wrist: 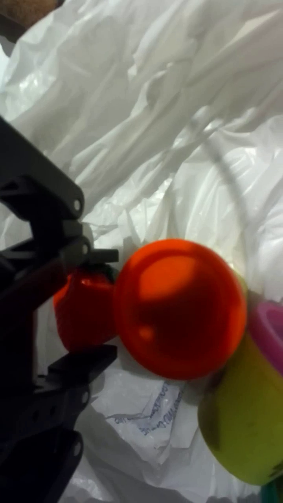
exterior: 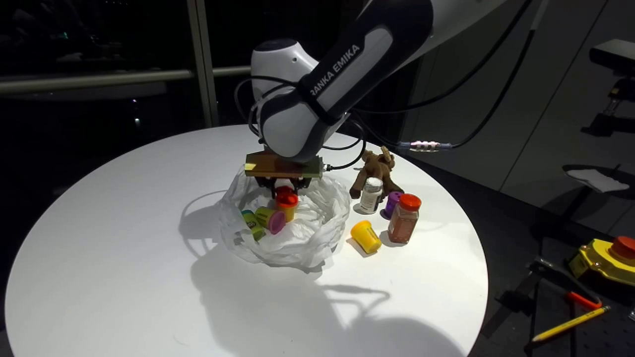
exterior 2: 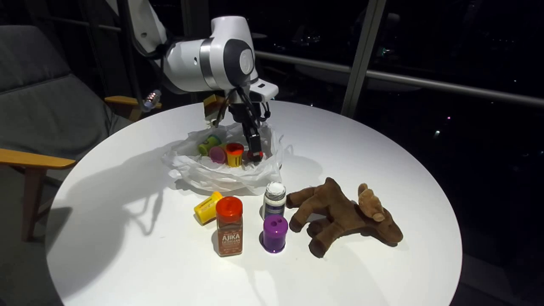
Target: Remove the objects from the plastic and put them on the table.
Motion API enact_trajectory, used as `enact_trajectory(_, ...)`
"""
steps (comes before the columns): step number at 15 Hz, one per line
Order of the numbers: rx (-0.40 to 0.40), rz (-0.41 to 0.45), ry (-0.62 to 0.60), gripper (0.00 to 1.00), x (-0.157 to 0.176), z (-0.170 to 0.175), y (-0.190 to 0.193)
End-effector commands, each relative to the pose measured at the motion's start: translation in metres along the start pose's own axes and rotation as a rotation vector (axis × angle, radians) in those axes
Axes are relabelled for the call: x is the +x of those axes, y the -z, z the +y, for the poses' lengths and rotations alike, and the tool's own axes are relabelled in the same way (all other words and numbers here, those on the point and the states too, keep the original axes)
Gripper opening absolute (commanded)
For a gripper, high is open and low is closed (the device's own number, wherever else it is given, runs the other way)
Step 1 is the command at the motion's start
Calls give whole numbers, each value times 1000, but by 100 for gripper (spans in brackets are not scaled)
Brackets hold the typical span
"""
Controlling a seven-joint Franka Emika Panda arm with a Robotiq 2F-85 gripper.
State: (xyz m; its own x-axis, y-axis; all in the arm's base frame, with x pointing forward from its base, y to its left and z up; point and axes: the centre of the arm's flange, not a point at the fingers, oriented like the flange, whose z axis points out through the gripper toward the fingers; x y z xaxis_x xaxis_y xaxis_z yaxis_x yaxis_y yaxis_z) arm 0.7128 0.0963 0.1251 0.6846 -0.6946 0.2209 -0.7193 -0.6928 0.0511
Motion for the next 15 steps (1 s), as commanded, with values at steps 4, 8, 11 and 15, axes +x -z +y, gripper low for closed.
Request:
enact_trajectory(4, 47, 118, -55, 29, -19, 26, 62)
enact_trajectory(8, 56, 156, -63, 29, -61, 51, 99)
enact_trajectory(11, 46, 93, -2, 29, -101, 67, 114)
enact_trajectory(15, 16, 28, 103, 29, -164, 98, 130)
